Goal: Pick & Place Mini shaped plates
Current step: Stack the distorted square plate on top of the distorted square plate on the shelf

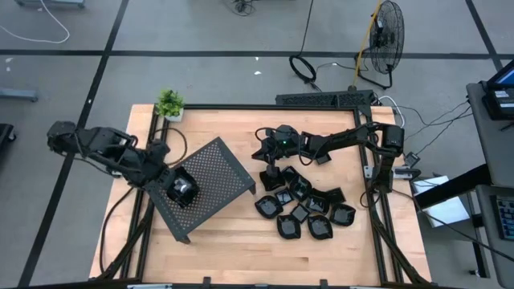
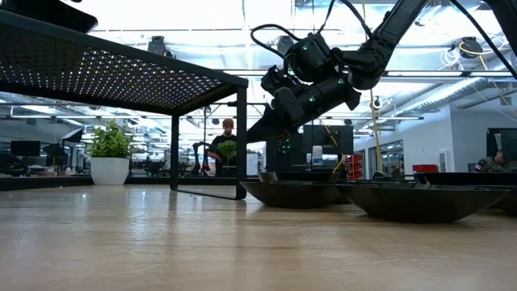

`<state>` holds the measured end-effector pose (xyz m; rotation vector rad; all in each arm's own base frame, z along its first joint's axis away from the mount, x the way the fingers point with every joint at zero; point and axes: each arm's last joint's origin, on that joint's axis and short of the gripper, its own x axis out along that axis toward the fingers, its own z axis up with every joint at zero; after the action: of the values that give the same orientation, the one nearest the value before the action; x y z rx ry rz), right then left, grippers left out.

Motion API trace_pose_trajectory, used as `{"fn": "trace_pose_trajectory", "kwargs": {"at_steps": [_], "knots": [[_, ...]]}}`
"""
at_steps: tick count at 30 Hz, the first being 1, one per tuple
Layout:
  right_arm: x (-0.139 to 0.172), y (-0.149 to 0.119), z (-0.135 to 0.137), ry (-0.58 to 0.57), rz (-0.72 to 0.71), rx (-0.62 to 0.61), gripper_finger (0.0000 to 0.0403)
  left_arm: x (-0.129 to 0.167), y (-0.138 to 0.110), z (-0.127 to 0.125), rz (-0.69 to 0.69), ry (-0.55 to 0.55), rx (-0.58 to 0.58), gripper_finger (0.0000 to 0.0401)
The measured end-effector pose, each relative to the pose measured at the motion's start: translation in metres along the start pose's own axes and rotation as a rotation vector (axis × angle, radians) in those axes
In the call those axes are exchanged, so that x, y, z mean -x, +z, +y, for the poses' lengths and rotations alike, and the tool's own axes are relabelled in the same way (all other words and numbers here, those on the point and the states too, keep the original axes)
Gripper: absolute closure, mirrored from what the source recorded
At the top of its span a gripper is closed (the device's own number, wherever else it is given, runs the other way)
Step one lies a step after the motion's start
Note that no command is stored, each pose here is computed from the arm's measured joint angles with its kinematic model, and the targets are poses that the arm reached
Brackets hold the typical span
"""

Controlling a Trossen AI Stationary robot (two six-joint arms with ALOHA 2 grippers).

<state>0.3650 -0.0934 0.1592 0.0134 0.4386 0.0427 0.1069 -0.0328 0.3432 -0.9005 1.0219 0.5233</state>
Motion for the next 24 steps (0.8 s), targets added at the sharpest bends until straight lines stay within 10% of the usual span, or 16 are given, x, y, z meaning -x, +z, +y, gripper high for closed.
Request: {"fn": "trace_pose_trajectory", "kwargs": {"at_steps": [24], "knots": [[0.000,0.001,0.000,0.000,-0.006,-0.020,0.0383,-0.018,-0.015,-0.021,0.013,0.094,-0.034,0.0321]]}}
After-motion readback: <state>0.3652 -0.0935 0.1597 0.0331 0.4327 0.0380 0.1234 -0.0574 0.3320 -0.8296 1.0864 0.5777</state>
